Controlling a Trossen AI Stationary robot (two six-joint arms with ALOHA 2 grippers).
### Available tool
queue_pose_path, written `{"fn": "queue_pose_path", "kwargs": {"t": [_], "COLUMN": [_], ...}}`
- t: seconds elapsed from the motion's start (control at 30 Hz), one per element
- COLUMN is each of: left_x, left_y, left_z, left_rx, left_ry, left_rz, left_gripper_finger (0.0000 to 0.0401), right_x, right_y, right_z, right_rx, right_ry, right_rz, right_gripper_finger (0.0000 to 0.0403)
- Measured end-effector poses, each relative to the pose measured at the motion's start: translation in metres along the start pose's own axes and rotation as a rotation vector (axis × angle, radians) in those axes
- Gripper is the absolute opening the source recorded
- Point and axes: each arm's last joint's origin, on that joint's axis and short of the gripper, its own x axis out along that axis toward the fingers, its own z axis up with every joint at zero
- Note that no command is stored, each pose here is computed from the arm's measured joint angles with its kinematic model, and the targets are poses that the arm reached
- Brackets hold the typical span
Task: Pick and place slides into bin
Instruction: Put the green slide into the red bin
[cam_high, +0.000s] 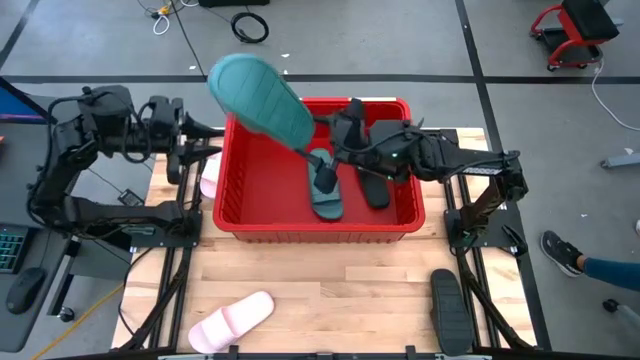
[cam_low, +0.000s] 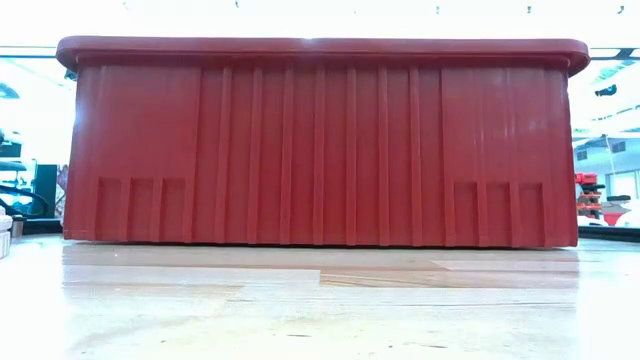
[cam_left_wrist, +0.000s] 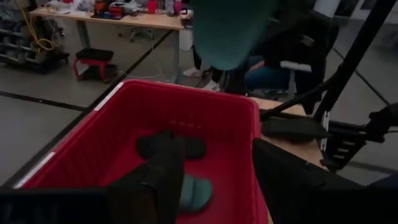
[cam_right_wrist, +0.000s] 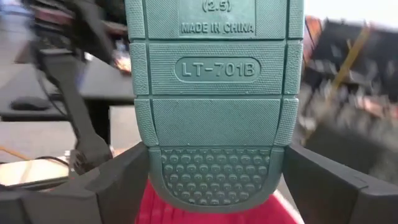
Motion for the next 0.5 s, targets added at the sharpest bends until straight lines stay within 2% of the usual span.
{"fn": "queue_pose_path", "kwargs": {"t": [0.3,0.5], "left_x": [0.001,0.001], "left_y": [0.000,0.000], "left_z": [-0.001,-0.004], "left_rx": [0.093,0.099], "left_ry": [0.011,0.038], "left_rz": [0.000,-0.002], "left_gripper_finger": [0.0173,0.0173], "right_x": [0.005,0.011], "right_y": [-0.003,-0.011], "right_z": [-0.034,-0.064], "right_rx": [0.151,0.353], "right_ry": [0.276,0.449], "right_rz": [-0.121,-0.280], "right_gripper_finger": [0.0340,0.0339]}}
